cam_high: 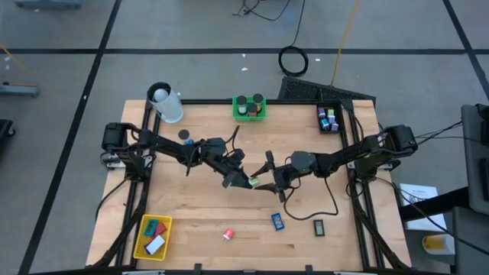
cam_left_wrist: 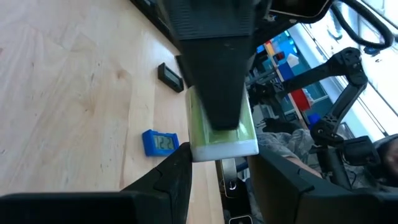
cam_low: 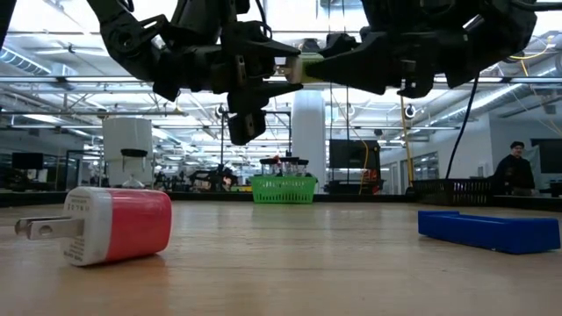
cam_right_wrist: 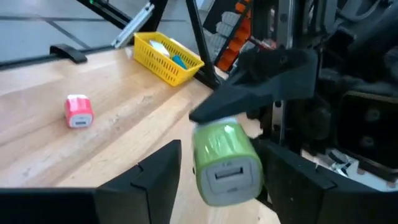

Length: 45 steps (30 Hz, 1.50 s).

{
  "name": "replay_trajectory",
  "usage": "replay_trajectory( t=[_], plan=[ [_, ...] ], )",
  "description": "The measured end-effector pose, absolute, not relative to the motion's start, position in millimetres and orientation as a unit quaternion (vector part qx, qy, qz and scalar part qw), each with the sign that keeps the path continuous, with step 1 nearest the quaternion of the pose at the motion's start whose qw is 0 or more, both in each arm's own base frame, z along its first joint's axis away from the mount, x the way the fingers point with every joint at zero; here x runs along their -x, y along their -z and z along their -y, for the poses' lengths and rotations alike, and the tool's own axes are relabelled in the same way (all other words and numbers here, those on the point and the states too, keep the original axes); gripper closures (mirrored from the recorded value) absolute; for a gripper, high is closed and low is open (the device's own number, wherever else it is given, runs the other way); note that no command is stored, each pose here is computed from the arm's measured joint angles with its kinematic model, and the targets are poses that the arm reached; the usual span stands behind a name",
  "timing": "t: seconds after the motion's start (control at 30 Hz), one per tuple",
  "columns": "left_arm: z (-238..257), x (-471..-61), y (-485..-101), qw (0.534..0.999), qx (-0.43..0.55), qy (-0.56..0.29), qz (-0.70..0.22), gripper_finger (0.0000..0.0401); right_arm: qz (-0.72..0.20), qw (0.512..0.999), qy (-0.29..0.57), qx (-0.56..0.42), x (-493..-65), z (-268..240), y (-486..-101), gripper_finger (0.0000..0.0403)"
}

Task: Pick & Place Office items
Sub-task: Put the green adapter into the black basket

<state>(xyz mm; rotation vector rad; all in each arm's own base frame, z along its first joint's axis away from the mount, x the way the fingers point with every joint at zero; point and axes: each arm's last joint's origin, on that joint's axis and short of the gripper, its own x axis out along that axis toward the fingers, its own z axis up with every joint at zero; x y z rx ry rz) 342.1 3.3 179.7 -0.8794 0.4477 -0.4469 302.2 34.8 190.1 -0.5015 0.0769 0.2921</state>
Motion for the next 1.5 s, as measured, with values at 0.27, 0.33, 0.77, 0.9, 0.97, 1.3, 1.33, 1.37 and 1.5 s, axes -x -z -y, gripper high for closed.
replay_trajectory(
  t=[0.27,0.33,0.77,0.9,0.97,1.3,1.33,1.37,1.5],
  plan=[
    [-3,-342,-179,0.854,0.421,0.212,-0.218,0.0256,-0.042,0.953,-0.155,0.258,-306,-33,-185,0.0234],
    [-3,-342,-180,0.855,0.419,0.218,-0.214,0.0256,-0.033,0.953,-0.153,0.259,-306,-33,-187,0.0255],
    [-10,-339,-188,0.866,0.403,0.218,-0.199,0.0185,-0.042,0.958,-0.139,0.246,-303,-33,-191,0.0264],
    [-17,-332,-197,0.888,0.357,0.215,-0.196,0.0122,-0.064,0.963,-0.112,0.238,-299,-31,-195,0.0274],
    [-21,-326,-203,0.907,0.319,0.194,-0.196,0.0098,-0.081,0.966,-0.092,0.229,-297,-29,-196,0.0272],
    [-33,-296,-230,0.98,0.123,0.013,-0.157,0.0094,-0.163,0.967,0.068,0.184,-267,-17,-215,0.027],
    [-32,-294,-228,0.983,0.116,0.004,-0.144,0.0103,-0.173,0.964,0.104,0.173,-260,-14,-215,0.027],
    [-32,-291,-224,0.984,0.113,-0.001,-0.137,0.0113,-0.185,0.958,0.148,0.16,-253,-10,-215,0.027],
    [-31,-280,-211,0.991,0.104,-0.017,-0.079,0.0159,-0.221,0.914,0.327,0.097,-212,10,-208,0.027]
  ],
)
